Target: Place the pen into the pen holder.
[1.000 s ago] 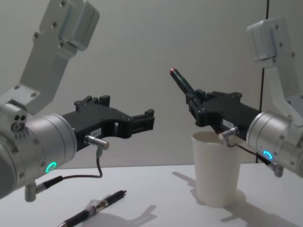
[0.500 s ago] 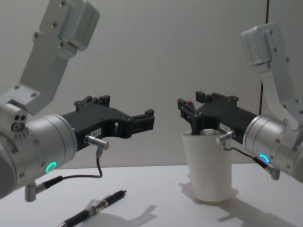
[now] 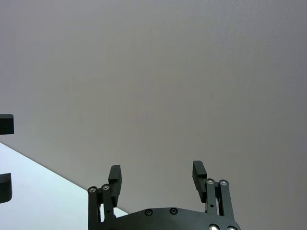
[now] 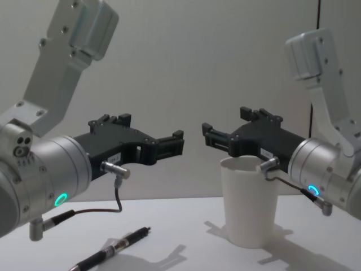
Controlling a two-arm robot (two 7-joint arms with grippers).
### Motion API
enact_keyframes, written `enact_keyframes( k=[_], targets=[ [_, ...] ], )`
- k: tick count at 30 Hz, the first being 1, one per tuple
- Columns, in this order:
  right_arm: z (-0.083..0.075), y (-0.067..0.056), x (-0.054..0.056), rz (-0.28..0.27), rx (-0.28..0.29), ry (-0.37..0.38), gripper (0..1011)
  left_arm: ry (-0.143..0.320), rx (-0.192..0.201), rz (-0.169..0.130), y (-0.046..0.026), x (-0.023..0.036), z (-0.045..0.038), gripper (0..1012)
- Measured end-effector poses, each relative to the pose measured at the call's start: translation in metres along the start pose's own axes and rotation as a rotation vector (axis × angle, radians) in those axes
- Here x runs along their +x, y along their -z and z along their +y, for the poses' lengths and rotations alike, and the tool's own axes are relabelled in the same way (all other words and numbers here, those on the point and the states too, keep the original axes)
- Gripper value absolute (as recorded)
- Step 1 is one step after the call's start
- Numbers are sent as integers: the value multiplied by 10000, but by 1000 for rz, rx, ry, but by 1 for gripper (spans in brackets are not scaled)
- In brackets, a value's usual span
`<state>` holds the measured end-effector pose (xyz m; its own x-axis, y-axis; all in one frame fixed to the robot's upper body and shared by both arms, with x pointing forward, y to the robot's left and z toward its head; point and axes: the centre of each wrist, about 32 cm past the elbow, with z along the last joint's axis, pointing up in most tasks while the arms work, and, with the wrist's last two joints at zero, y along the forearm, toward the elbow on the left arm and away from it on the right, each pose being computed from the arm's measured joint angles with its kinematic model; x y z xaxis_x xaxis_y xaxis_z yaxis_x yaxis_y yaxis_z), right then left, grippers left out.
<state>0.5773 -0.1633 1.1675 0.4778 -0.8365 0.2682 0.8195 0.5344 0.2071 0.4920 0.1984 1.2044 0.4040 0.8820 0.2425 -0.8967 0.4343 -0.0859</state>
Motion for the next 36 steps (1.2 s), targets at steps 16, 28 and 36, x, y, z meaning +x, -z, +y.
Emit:
enact_keyframes(
  k=[16,28,36],
  targets=[
    [-36,-78,16,-4,26,3,1002,0,0,0,0,0,0,1001],
    [-205,-271,45,8,80,36,1002,0,0,0,0,0,0,1001],
    [-386,-378,57,34,97,82,1002,0,0,0,0,0,0,1001]
  ],
)
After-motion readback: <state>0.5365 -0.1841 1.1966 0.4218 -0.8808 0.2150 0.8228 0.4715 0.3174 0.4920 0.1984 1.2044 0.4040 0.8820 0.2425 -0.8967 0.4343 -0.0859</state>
